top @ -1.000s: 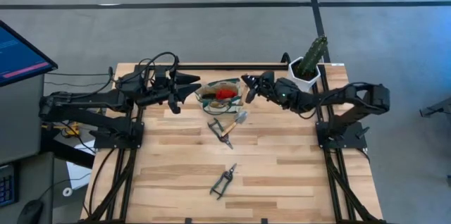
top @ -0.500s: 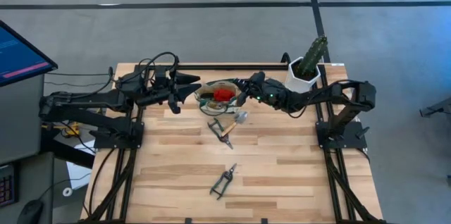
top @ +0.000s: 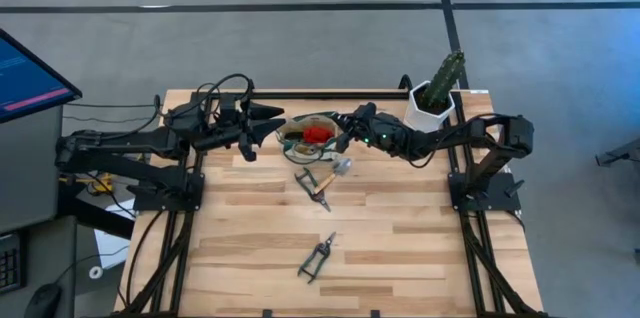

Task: Pick & Place Garden tools in Gardening bag
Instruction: Put the brown hand rake into the brown gardening bag

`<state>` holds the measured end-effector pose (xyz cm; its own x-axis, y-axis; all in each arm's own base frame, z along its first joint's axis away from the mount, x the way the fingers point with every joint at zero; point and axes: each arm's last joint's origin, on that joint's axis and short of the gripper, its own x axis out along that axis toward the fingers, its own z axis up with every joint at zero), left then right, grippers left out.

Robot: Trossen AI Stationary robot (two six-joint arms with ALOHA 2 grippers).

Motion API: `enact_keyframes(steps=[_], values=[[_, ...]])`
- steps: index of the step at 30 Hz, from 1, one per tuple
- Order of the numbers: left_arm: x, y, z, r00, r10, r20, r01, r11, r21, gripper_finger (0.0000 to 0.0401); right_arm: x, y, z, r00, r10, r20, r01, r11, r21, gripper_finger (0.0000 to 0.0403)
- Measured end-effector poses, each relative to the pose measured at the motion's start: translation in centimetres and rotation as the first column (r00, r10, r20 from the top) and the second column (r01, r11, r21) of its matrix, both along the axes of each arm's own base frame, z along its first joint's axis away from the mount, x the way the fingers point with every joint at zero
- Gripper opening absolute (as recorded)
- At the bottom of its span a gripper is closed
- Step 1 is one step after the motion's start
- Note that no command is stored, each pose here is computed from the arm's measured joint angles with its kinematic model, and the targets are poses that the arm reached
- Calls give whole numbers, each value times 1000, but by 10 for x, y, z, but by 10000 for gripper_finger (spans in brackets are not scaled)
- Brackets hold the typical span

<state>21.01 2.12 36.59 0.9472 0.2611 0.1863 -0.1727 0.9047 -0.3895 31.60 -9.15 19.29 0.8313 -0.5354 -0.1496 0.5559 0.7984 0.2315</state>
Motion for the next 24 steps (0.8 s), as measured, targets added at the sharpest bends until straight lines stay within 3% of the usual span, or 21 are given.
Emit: enact_keyframes(steps=[5, 12, 18, 24], values=[[0, 0, 0, 1000, 0, 0, 0, 1000, 0, 167, -3, 4, -7, 1000, -6, 6, 6, 999, 50, 0], [0, 0, 0, 1000, 0, 0, 0, 1000, 0, 167, -2, 22, -6, 982, -189, 29, 188, 982, 29, 0], [0, 0, 0, 1000, 0, -1, 0, 1000, 0, 167, -2, 33, -9, 969, -242, 40, 238, 967, 89, 0], [0, 0, 0, 1000, 0, -1, 0, 1000, 0, 167, -2, 40, -8, 948, -313, 54, 309, 948, 77, 0]])
